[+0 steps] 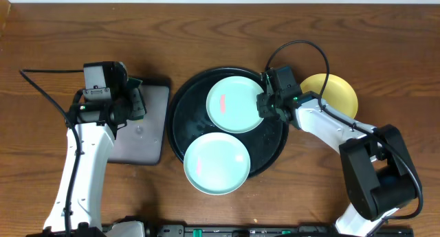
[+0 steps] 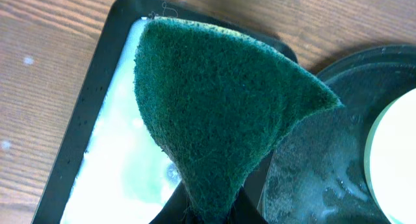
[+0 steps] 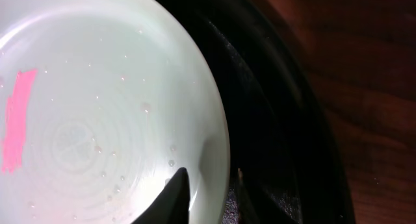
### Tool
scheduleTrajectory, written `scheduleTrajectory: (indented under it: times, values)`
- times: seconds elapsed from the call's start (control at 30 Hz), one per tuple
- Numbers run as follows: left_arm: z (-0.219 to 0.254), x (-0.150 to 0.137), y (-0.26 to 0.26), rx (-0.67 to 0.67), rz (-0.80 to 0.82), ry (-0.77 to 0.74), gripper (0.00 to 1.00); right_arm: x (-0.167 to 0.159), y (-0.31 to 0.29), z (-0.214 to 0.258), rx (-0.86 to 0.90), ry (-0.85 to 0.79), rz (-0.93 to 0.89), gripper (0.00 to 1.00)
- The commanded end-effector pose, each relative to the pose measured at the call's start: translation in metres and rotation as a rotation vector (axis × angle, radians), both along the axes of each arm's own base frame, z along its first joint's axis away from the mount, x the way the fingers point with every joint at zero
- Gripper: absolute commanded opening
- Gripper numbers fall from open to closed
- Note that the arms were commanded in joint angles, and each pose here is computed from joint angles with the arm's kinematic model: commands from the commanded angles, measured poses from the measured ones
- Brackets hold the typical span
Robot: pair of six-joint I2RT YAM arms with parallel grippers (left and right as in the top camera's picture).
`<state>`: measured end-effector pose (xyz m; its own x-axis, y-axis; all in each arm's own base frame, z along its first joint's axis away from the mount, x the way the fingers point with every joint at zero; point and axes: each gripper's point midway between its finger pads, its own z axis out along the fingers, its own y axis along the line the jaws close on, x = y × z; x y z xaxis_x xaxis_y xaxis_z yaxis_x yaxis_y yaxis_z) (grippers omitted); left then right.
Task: Clean dirty plates on tray and stack at the side
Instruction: 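Lift the sponge out of the water tray with the left gripper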
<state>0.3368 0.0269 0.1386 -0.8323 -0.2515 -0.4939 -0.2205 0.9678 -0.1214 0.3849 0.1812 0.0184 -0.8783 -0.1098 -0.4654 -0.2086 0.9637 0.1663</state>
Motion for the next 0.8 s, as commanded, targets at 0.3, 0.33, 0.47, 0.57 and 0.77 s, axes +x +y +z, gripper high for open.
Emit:
scheduleTrajectory:
  times: [0.3, 0.33, 0.47, 0.57, 0.77]
  values:
    - [-0.001, 0.005, -0.001, 0.009, -0.018, -0.019, 0.08, -0.002, 0.001, -0.009, 0.0, 0.016, 0.0, 0.01]
    - [0.0, 0.006, 0.0, 0.01, -0.018, -0.022, 0.07, -0.002, 0.002, -0.008, 0.001, 0.014, 0.0, 0.01]
    - [0.003, 0.011, 0.0, 0.013, -0.018, -0.049, 0.07, -0.001, 0.002, -0.008, 0.003, 0.01, 0.0, 0.01]
    - [0.008, 0.018, 0.002, 0.023, -0.013, -0.081, 0.08, 0.0, 0.003, -0.007, 0.005, 0.006, 0.001, 0.01]
    - [0.022, 0.031, 0.018, 0.099, 0.035, -0.149, 0.07, 0.002, 0.005, -0.006, 0.013, -0.003, 0.003, 0.01]
